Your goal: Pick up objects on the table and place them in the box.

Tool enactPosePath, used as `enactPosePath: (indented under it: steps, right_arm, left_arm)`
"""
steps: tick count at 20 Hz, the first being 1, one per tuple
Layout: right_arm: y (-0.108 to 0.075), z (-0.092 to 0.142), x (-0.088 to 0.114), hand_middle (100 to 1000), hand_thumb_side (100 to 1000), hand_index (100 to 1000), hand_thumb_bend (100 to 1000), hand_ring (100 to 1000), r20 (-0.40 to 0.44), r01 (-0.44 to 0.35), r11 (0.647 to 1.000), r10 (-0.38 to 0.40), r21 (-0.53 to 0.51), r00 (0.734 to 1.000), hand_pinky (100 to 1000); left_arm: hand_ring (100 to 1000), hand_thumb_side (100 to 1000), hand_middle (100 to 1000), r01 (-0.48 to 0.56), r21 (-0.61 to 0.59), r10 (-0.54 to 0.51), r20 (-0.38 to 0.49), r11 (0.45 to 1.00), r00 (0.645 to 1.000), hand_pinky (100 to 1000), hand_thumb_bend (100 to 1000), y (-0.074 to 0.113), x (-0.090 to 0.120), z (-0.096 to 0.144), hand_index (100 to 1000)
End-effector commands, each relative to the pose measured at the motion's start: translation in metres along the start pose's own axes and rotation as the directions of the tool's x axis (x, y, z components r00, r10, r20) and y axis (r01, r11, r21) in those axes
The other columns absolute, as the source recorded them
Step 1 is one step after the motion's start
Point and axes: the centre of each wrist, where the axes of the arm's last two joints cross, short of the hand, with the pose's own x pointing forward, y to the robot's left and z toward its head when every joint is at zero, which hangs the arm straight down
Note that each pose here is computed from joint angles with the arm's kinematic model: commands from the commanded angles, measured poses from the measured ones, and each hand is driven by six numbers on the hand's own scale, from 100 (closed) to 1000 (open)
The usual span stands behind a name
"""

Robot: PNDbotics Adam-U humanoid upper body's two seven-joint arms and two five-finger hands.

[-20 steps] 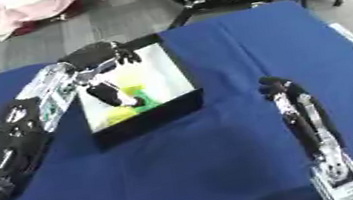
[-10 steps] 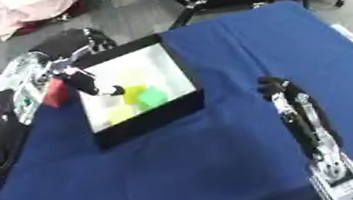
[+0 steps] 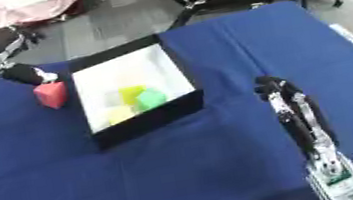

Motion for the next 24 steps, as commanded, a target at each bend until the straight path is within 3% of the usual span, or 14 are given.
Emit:
enactPosePath:
  steps: [1, 10, 24]
  right_arm:
    - [-0.003, -0.004, 0.004, 779, 858, 793, 100, 796, 0.018, -0.008, 1.000, 0.008, -0.007, 1.000, 824]
    - [-0.002, -0.005, 0.005, 779, 859, 793, 100, 796, 0.021, -0.003, 1.000, 0.004, -0.006, 1.000, 823]
    - [-0.001, -0.007, 0.006, 779, 862, 793, 100, 796, 0.029, 0.003, 1.000, -0.003, -0.005, 1.000, 824]
  left_arm:
    - [687, 598, 715, 0.019, -0.005, -0.019, -0.097, 1.000, 0.995, 795, 703, 0.002, -0.012, 0.000, 863]
    - [646, 607, 671, -0.014, -0.077, -0.001, -0.193, 0.997, 0.981, 777, 704, -0.026, -0.003, -0.002, 839]
    - [590, 591, 602, -0.127, -0.036, 0.110, -0.308, 0.991, 0.945, 738, 608, -0.065, -0.003, 0.003, 793]
